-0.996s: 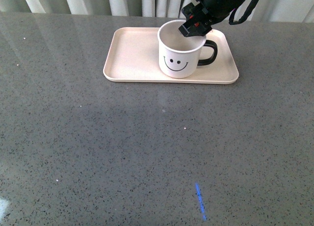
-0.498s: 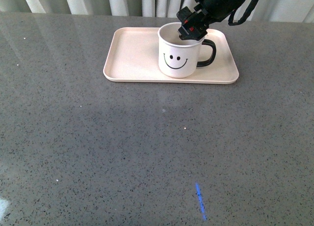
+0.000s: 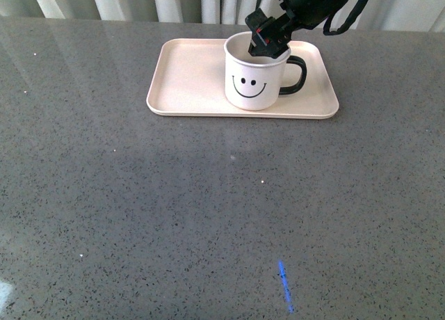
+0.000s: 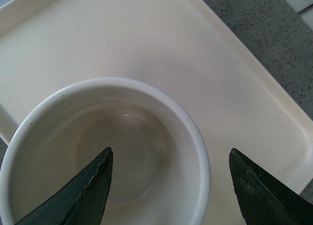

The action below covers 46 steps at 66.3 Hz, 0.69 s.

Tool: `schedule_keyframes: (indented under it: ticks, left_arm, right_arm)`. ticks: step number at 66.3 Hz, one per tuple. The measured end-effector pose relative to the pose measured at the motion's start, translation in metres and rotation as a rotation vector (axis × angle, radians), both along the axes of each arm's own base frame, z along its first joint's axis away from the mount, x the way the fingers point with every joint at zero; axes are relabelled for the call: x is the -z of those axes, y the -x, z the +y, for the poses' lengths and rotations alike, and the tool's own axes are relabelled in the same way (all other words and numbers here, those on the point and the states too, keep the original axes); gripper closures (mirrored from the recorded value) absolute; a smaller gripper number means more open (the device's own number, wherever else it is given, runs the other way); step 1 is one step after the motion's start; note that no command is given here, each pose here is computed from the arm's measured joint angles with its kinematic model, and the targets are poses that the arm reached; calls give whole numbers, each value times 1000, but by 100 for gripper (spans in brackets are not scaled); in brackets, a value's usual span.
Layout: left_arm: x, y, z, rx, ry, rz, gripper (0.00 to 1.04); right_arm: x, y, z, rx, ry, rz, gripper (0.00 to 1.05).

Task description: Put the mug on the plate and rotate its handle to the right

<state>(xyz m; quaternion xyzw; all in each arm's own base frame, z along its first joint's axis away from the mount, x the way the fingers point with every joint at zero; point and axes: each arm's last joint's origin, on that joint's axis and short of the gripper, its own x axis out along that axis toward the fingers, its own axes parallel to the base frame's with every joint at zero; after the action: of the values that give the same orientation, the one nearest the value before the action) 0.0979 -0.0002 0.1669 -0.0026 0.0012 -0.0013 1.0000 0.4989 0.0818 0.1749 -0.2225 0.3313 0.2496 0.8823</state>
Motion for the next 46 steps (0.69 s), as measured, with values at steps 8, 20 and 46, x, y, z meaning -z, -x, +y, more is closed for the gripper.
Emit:
schedule_keyframes:
  ticks: [8,20,46]
  left_arm:
    - [0,0,0,0,0,0,9]
    - [0,0,0,0,0,0,9]
    - [0,0,0,0,0,0,9]
  right_arm:
    - [-16,0,-6,16,-30,-42,32]
    - [-32,12,-18,20,-91,-76,20]
    - [-65,53,-27,-27,-239,-161,10]
